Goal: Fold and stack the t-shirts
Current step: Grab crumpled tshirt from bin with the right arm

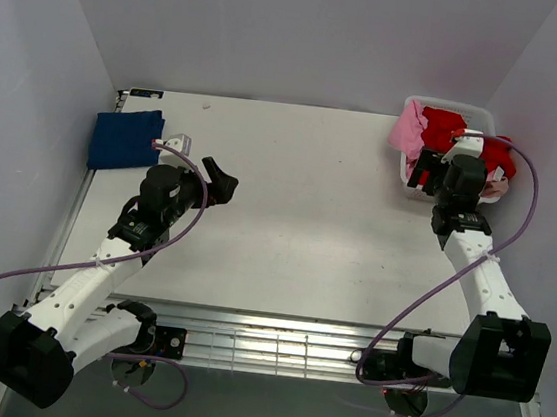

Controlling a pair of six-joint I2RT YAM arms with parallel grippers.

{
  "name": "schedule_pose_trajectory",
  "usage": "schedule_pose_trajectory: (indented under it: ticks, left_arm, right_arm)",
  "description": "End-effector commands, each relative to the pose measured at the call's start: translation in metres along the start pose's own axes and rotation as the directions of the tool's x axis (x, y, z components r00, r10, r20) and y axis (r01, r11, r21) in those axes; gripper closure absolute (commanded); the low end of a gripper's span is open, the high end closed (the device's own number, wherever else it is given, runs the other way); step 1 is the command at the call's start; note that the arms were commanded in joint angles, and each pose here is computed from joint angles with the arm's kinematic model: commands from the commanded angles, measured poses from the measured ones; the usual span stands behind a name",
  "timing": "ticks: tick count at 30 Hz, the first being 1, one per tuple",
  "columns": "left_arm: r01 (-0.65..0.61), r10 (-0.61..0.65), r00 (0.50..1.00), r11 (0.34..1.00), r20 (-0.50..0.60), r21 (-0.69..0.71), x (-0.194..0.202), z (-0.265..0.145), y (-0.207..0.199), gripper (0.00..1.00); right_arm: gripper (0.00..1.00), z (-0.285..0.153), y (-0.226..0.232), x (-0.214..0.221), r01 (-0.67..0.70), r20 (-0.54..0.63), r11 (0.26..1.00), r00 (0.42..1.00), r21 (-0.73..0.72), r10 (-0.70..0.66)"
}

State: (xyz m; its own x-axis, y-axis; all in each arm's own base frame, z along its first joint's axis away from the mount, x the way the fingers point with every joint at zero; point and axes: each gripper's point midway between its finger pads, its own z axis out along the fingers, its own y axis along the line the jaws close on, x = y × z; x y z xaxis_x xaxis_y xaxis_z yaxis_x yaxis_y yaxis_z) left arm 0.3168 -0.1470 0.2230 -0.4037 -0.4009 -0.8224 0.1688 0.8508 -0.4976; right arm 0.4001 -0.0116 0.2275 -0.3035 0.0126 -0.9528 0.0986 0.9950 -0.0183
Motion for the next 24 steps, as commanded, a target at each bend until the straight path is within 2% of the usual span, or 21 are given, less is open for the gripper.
schedule_pose_trajectory:
  ticks: [1, 3, 5, 6, 8, 12, 20, 24]
  left_arm:
    - [-0.013, 0.012, 0.999, 1.000, 0.042, 0.009, -0.015, -0.002, -0.007, 0.02]
    - [-0.017, 0.017, 0.999, 1.000, 0.040, 0.004, -0.013, -0.002, -0.005, 0.02]
    - [-0.019, 0.019, 0.999, 1.000, 0.044, -0.006, -0.013, -0.002, -0.002, 0.02]
    - [-0.021, 0.022, 0.999, 1.000, 0.043, -0.012, -0.013, -0.002, 0.000, 0.02]
    - [-0.023, 0.024, 0.999, 1.000, 0.045, -0.020, -0.012, -0.002, 0.001, 0.02]
    - [-0.028, 0.030, 0.998, 0.999, 0.047, -0.035, -0.011, -0.001, 0.005, 0.02]
    - [-0.032, 0.034, 0.998, 0.999, 0.047, -0.044, -0.008, 0.000, 0.008, 0.02]
    - [-0.029, 0.032, 0.998, 0.999, 0.059, -0.046, -0.012, -0.001, 0.008, 0.02]
  right_arm:
    - [0.10, 0.017, -0.018, -0.020, -0.001, 0.039, 0.994, 0.999, 0.111, -0.003]
    - [0.09, 0.032, -0.026, -0.016, 0.005, 0.019, 0.988, 1.000, 0.154, -0.008]
    - [0.01, 0.043, -0.026, -0.014, 0.012, 0.005, 0.987, 1.000, 0.162, -0.013]
    - [0.01, 0.053, -0.025, -0.013, 0.015, -0.010, 0.987, 1.000, 0.160, -0.013]
    - [0.07, 0.063, -0.025, -0.013, 0.019, -0.025, 0.985, 1.000, 0.169, -0.015]
    - [0.07, 0.082, -0.034, 0.002, 0.077, -0.111, 0.972, 0.992, 0.222, -0.053]
    - [0.07, 0.092, -0.068, 0.026, 0.143, -0.200, 0.927, 0.977, 0.347, -0.076]
    - [0.12, 0.091, -0.070, 0.040, 0.147, -0.233, 0.921, 0.970, 0.361, -0.063]
